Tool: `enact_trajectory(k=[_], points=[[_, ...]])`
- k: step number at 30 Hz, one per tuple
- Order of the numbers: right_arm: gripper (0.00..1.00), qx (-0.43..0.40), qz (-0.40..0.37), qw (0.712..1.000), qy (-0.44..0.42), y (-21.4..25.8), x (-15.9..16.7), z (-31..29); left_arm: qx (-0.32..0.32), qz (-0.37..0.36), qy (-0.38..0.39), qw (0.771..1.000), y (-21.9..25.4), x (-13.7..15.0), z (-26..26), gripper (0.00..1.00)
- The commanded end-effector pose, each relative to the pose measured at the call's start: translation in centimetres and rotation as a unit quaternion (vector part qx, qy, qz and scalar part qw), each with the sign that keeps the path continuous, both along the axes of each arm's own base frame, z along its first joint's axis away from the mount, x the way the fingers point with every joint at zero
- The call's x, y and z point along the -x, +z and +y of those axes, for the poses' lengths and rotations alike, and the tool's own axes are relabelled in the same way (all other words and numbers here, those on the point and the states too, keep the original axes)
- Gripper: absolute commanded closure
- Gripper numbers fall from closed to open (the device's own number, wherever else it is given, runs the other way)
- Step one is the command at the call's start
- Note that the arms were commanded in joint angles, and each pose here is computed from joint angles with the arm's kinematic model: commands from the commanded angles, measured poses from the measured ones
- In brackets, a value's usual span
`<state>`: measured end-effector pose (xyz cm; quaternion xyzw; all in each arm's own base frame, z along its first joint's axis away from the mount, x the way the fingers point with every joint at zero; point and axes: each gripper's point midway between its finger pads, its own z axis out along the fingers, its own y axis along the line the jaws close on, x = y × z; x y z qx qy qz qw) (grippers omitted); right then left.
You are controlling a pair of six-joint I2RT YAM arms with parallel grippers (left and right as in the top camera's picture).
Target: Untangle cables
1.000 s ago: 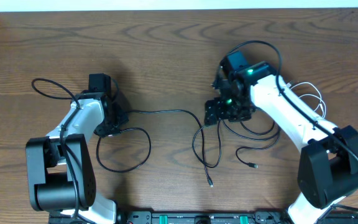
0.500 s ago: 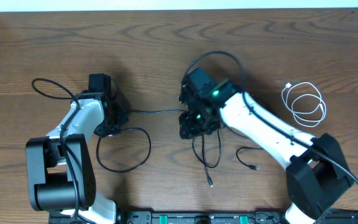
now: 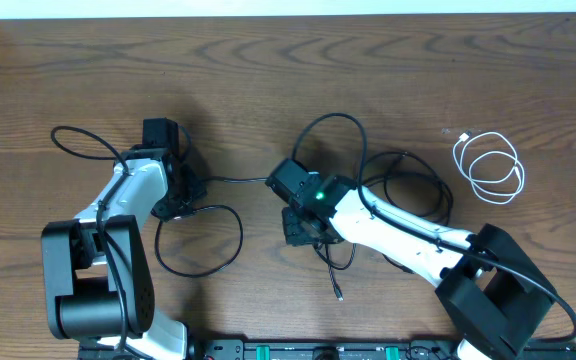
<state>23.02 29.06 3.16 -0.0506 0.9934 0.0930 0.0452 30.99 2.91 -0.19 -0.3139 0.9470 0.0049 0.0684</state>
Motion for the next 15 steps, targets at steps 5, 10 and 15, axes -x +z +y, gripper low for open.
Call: enact_trajectory(k=[5, 10, 15], points=[[0.67, 0.011, -0.04, 0.994, -0.102, -1.7, -1.3, -1.8, -0.007, 0.006, 0.008, 1.0, -0.3, 0.1, 0.4, 0.46], [0.67, -0.034, -0.072, 0.991, -0.109, -2.7, -2.4, -0.6, 0.003, 0.005, 0.007, 1.0, -0.3, 0.1, 0.0, 0.46], [0.69, -0.038, -0.101, 0.986, -0.125, -3.5, -3.1, -1.2, 0.003, 0.005, 0.006, 1.0, -0.3, 0.1, 0.0, 0.46]])
